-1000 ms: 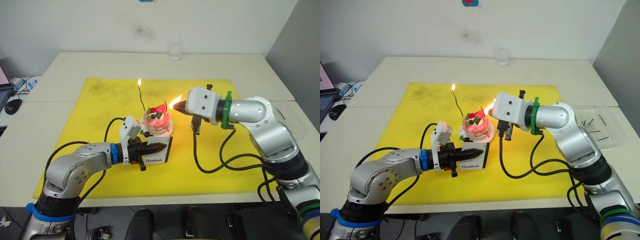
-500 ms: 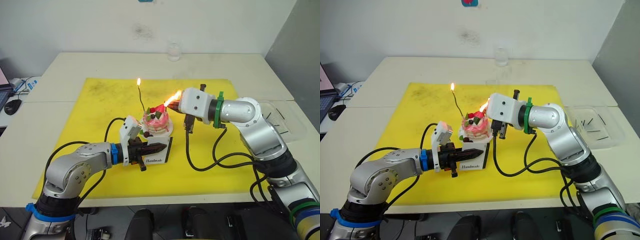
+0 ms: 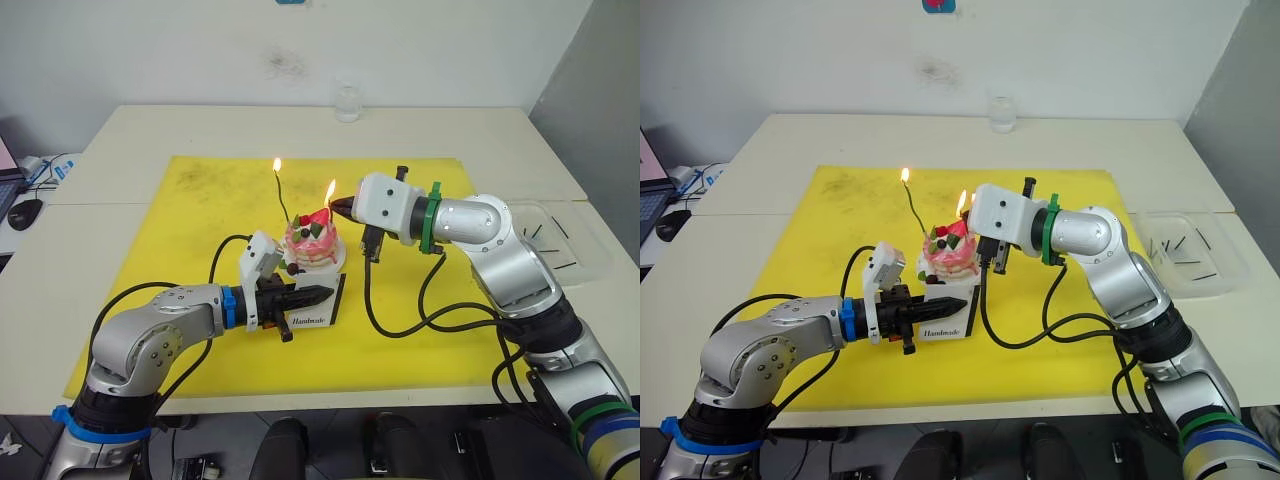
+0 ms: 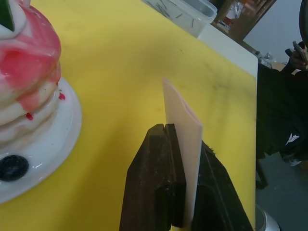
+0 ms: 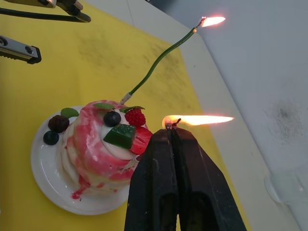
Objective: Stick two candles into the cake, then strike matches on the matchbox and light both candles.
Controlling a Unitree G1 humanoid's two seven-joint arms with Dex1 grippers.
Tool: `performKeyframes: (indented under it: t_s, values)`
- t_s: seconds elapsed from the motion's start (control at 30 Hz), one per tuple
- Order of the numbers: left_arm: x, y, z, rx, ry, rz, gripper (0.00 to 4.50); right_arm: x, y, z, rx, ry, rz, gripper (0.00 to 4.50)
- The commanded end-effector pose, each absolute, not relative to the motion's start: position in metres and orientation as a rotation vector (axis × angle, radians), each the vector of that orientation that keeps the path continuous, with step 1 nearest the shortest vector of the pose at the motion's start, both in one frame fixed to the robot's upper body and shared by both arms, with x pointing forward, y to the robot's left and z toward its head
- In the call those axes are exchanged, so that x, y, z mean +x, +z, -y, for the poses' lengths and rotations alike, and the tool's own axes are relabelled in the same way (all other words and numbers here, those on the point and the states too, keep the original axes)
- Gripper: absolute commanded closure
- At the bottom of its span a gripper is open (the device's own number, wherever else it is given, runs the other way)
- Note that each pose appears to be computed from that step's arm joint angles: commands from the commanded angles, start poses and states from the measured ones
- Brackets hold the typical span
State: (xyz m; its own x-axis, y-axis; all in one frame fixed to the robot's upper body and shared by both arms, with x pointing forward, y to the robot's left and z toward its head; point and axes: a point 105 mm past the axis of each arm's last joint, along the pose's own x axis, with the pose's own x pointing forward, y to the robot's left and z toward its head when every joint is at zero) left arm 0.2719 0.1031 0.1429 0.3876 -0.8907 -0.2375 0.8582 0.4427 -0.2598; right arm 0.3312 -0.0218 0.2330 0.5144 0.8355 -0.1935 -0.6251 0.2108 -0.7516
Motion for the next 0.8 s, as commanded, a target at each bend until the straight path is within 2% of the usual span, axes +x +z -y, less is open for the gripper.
performKeyframes:
  t_s: [0.03,0.8]
  values:
    - [0.2692,0.1498,-0.0971,-0.083,-1.149,-0.334,4.50,0.3269,0.2520,0.0212,-0.908,1.012,0.352,4.46]
    - [0.2688,0.1481,-0.0968,-0.083,-1.156,-0.339,4.50,0.3230,0.2535,0.0249,-0.904,1.015,0.339,4.46]
